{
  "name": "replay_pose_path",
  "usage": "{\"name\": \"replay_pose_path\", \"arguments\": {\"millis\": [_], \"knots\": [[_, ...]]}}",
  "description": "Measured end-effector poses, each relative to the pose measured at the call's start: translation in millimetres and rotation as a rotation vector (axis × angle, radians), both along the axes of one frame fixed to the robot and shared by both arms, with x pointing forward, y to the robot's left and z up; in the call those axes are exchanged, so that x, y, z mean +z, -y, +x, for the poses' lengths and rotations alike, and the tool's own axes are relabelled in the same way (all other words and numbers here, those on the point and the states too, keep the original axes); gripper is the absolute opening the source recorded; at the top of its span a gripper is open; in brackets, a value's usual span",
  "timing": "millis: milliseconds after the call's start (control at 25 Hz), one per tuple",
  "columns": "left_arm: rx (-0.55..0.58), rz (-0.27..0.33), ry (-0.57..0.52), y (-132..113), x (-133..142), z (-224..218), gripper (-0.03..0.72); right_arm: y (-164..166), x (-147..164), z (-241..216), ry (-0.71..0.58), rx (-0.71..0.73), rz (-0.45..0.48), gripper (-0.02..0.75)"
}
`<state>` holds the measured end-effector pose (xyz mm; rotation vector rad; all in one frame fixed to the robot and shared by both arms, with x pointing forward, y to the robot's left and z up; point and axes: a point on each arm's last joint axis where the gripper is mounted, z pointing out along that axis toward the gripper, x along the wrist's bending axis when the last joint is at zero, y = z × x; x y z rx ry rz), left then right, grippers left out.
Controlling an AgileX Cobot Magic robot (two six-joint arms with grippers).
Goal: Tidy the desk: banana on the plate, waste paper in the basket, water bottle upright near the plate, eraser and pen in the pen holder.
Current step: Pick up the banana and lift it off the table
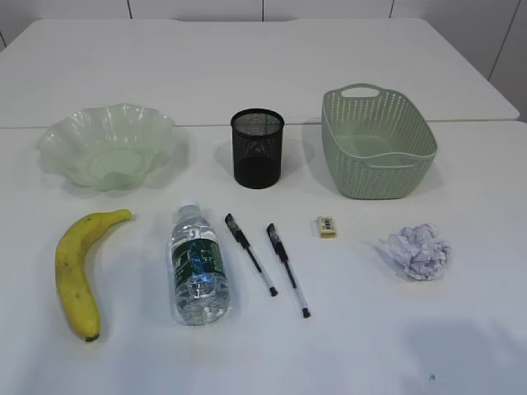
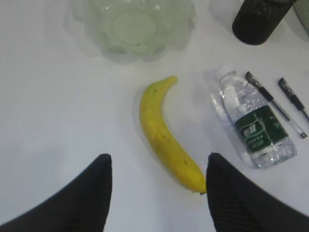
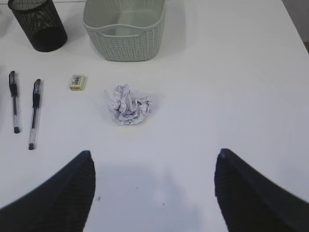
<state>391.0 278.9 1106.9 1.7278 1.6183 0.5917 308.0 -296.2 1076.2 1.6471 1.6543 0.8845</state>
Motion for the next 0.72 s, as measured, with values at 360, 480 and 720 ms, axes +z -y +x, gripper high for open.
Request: {"name": "replay_pose_path", "arguments": {"millis": [360, 480, 720], "knots": [[-0.030, -0.056, -0.100, 26.8, 6.3, 62.1, 0.478, 0.3, 28.7, 51.3, 0.003, -0.002, 0.012, 0.571], [0.005, -0.062, -0.175, 30.8, -8.7, 83.7, 0.479, 0.5, 37.6, 69.2, -0.020, -0.002, 0.014, 0.571], [0.069, -0.035, -0.306, 32.9, -46.8, 114.4, 0.479, -0.3, 43.4, 97.7, -0.109, 0.003, 0.032, 0.571]]}}
